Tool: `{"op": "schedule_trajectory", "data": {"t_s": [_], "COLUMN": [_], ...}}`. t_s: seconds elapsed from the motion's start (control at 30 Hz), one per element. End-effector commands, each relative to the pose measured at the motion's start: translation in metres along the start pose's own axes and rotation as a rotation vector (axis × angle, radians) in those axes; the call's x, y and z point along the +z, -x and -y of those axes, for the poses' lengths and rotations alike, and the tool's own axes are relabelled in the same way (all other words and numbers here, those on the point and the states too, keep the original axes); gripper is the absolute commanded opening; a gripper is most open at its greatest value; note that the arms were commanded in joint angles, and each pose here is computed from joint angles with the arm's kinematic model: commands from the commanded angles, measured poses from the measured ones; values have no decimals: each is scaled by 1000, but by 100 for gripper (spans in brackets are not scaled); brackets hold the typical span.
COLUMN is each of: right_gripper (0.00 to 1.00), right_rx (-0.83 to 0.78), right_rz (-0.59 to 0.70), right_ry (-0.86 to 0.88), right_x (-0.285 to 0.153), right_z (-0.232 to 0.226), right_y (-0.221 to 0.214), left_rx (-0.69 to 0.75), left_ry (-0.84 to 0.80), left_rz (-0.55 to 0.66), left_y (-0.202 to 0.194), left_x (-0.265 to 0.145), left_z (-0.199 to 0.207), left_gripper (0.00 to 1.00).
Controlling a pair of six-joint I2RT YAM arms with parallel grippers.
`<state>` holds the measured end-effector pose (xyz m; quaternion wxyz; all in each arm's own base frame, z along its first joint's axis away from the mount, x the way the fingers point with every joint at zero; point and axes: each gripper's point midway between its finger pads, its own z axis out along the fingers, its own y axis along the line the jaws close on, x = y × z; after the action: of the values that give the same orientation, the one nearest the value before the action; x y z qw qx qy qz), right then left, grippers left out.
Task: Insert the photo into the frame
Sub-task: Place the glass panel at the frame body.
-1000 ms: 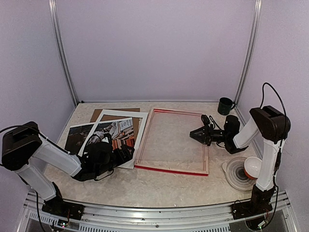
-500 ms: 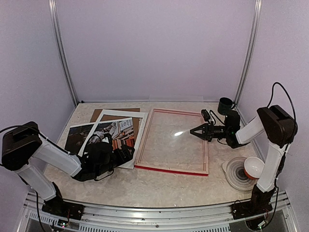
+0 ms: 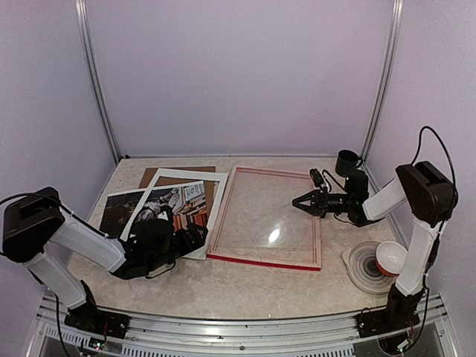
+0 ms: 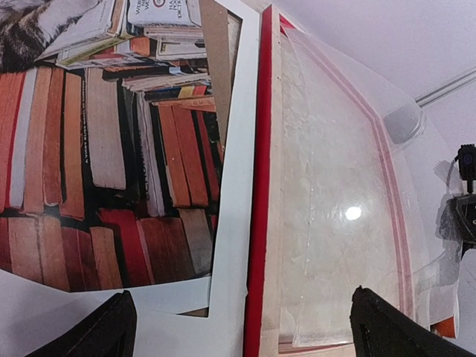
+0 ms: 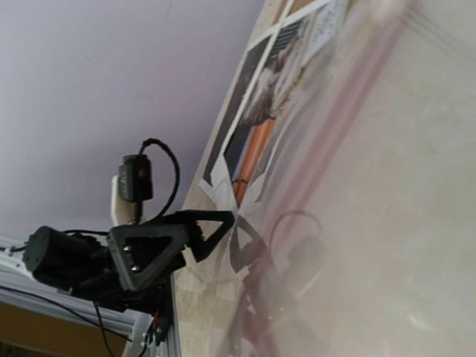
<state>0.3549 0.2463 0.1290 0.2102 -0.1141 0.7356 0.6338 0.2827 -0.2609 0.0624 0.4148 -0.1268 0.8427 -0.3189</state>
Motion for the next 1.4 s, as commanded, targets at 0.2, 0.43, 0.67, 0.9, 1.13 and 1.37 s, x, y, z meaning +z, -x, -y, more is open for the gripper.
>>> {"op": "schedule_trajectory", "data": {"t_s": [0.2,0.43,0.67,0.9,1.13,1.37], "right_gripper": [8,8,9,11,13,14], "right_rx": [14,36,51,60,78,87], "right_rz": [-8,-14,-22,-37,-49,-52], "right_ry": [-48,-67,-81,-95,-87,-90], "right_x": [3,3,0,-5,-6,-7], "right_z": [27,40,46,54,59,61], "right_y": [-12,-15,-20,-25,-28,-30], "left_rx": [1,2,0,0,0,-1], "left_ry": [-10,-9,-6,-9,-10,-13], "left_rz": [6,7,10,5,2,3], "left_y": [0,0,1,0,-1,0], "left_x": [-1,-1,-2,0,0,0], "left_z": [4,3,3,4,4,5], "left_gripper": [99,99,99,99,99,99]}}
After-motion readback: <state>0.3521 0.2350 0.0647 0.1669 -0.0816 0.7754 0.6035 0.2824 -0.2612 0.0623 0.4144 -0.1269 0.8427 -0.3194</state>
